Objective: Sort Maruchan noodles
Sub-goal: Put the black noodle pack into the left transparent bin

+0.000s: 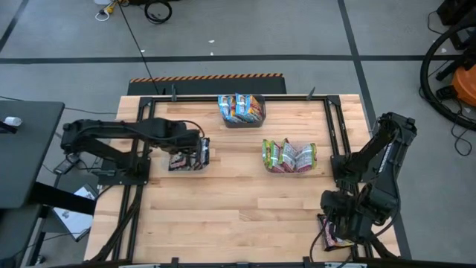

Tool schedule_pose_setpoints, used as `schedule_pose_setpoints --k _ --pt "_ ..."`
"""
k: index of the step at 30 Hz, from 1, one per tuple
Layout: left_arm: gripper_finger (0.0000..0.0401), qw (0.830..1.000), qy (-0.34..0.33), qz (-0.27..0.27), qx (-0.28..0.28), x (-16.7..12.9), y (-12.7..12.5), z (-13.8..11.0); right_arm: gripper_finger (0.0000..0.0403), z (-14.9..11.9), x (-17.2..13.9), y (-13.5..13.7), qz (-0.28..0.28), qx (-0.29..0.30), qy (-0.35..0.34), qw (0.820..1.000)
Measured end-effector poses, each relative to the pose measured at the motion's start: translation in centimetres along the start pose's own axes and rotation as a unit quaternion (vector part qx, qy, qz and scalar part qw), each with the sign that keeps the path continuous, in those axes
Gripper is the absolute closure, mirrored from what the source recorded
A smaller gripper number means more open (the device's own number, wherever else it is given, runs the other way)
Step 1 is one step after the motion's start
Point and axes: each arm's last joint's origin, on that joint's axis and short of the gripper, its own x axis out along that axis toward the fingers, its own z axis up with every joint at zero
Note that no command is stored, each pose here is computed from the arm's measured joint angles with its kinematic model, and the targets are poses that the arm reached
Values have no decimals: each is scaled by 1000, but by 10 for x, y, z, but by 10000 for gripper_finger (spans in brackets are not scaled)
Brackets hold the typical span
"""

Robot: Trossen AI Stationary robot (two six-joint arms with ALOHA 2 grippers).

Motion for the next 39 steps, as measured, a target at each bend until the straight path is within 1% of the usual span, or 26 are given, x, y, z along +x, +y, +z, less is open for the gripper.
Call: schedule_pose_setpoints --k 3,6,10,11,14,17,19,22,23,25,29,30,33,35,39 --pt "225 1000 20 1 -15 12 -4 1 243 1 0 0 0 2 0 1000" --pt "230 998 54 12 -33 35 1 -9 243 1 0 0 0 9 -1 1000" --pt "231 997 31 -41 -54 48 -2 -10 243 2 0 0 0 27 -6 1000" --pt "231 997 29 -46 -56 51 -4 -10 243 2 0 0 0 28 -7 1000" --pt "231 997 35 -33 -60 57 -3 -11 243 2 0 0 0 28 -8 1000" --pt "232 997 47 -5 -66 64 3 -15 243 2 0 0 1 29 -7 1000" --pt "232 997 37 -15 -72 63 1 -13 243 2 0 1 3 29 -7 1000" --pt "239 997 31 -6 -65 63 3 -13 243 2 0 0 2 26 -7 1000" --pt "248 998 28 -7 -63 64 2 -13 243 2 0 0 2 20 -7 1000" --pt "277 998 23 -3 -57 64 3 -13 243 2 0 0 2 6 -7 1000" --pt "376 999 21 0 -49 67 4 -14 243 2 0 0 -2 -40 -7 999" --pt "388 999 22 0 -49 67 4 -14 243 2 0 0 -3 -52 -7 999" --pt "394 999 36 -19 -30 58 6 -13 243 2 -1 -2 -12 -82 -1 997" --pt "396 998 30 -49 -23 41 6 -9 243 3 -4 -3 -14 -96 11 995" --pt "397 992 -15 -119 -28 3 13 -2 243 4 -13 -6 -19 -112 28 993"
